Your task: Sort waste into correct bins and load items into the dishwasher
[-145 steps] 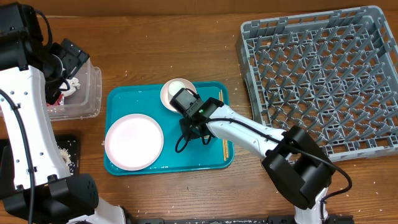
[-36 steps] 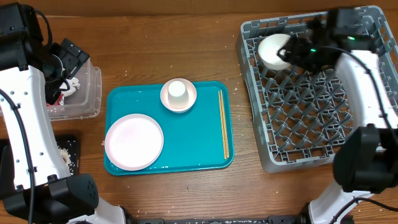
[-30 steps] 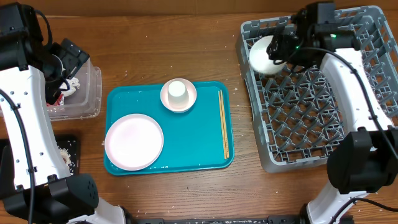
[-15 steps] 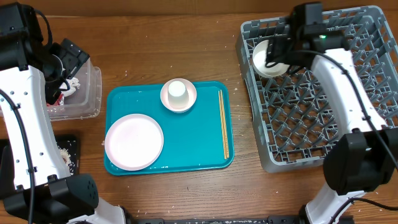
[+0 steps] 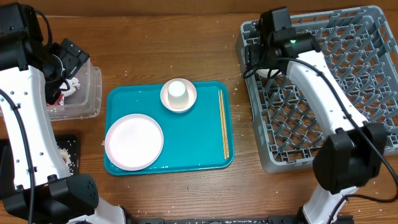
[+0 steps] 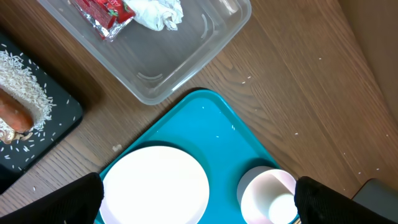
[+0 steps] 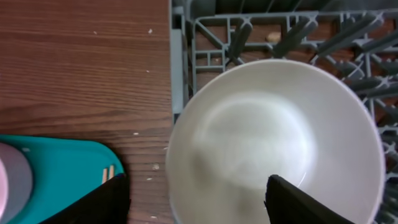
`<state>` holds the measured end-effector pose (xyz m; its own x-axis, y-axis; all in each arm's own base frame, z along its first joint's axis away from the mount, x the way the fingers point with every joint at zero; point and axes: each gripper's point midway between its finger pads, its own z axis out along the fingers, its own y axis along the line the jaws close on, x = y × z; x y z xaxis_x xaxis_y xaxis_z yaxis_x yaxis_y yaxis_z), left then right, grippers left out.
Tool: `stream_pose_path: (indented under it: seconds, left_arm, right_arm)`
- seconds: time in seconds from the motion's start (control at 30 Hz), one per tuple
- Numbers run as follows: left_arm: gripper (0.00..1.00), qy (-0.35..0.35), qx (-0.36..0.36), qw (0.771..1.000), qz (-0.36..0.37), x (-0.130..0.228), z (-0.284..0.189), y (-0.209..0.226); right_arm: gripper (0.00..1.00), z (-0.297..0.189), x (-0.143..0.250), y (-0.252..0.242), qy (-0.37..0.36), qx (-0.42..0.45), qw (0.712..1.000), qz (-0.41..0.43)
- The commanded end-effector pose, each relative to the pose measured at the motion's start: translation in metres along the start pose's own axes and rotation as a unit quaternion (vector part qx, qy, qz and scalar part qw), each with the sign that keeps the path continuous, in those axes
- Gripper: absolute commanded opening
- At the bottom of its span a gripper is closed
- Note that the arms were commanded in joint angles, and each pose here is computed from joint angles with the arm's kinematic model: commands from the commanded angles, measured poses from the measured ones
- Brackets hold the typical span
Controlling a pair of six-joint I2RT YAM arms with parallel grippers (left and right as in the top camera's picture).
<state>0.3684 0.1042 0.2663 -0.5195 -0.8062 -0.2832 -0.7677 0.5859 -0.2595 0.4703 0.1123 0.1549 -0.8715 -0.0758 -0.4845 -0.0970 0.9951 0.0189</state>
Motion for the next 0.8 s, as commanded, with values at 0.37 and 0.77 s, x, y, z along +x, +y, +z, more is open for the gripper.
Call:
stream_pose_path:
  seconds: [0.37,0.77]
  left_arm:
    - [1.00,0.000,0.004,1.000,0.010,0.000,-0.001,-0.002]
    - [1.00,0.000,0.004,1.000,0.010,0.000,-0.001,-0.002]
  right_arm:
    - [0.33,0.023,0.004,-0.002,0.019,0.018,1.000,-0.001]
    - [0.04,-0.027,-0.020,-0.002,-0.033,-0.021,0.997,0.065]
